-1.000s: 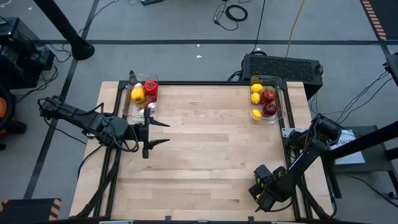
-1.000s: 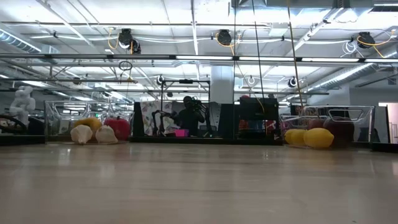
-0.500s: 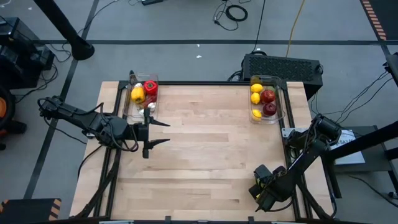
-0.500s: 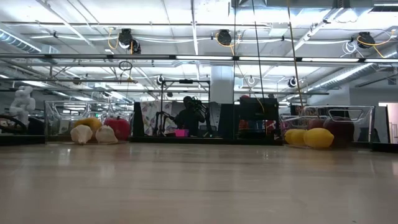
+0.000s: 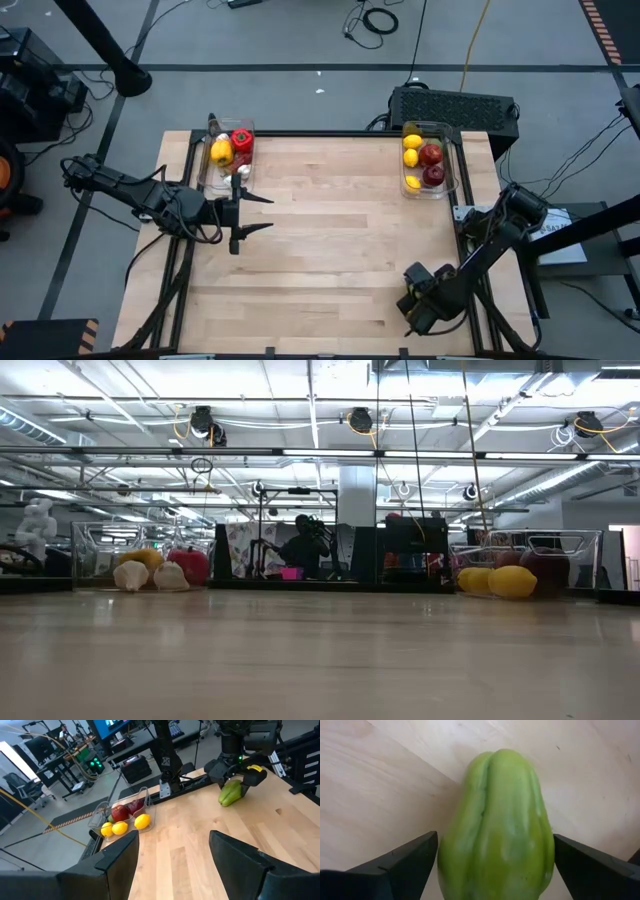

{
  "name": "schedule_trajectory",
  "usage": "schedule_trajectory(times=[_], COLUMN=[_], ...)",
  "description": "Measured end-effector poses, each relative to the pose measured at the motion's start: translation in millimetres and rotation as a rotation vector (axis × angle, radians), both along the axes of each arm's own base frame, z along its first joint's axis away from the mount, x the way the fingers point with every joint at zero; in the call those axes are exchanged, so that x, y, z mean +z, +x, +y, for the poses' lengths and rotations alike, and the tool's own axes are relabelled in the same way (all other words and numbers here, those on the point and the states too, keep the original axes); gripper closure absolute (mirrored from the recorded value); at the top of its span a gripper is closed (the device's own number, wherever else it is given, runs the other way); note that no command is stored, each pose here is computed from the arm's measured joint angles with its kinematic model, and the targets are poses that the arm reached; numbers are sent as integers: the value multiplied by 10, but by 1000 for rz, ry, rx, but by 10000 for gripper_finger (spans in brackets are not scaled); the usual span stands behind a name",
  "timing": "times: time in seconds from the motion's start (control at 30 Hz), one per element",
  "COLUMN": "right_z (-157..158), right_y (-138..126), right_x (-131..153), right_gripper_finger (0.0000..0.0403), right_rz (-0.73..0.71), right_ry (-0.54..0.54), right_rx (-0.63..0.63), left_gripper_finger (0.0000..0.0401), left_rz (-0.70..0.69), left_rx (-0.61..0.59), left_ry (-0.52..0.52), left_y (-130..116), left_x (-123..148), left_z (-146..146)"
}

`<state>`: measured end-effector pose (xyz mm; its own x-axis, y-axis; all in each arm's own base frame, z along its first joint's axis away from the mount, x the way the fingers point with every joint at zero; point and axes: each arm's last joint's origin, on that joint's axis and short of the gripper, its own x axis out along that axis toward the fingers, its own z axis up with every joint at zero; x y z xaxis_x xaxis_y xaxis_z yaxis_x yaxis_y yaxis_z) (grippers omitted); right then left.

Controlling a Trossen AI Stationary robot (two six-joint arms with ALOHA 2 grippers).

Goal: Sort produce into baskets
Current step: Put the chayote into the left transparent bin

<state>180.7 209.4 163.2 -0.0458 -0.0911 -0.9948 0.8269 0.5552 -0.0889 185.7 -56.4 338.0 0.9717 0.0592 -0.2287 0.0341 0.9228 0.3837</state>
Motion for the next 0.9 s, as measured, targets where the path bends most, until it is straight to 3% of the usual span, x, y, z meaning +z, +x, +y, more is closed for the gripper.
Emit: schedule_trajectory(times=[0.2,0.5,0.7,0.9], right_z=[-41,-46,-97,-299], right_y=[48,76,141,395], right_x=[0,3,3,1], right_gripper_finger=[32,108,89,82], right_rz=[2,-5,-9,-75], right_ry=[3,16,22,12], right_rx=[10,32,38,101], left_gripper_finger=[153,153,153,153], left_rz=[1,0,0,-27], left_rx=[8,20,20,19], left_ry=[20,23,23,21], left_y=[0,-1,0,6], left_x=[0,0,0,27], left_z=[4,7,7,6])
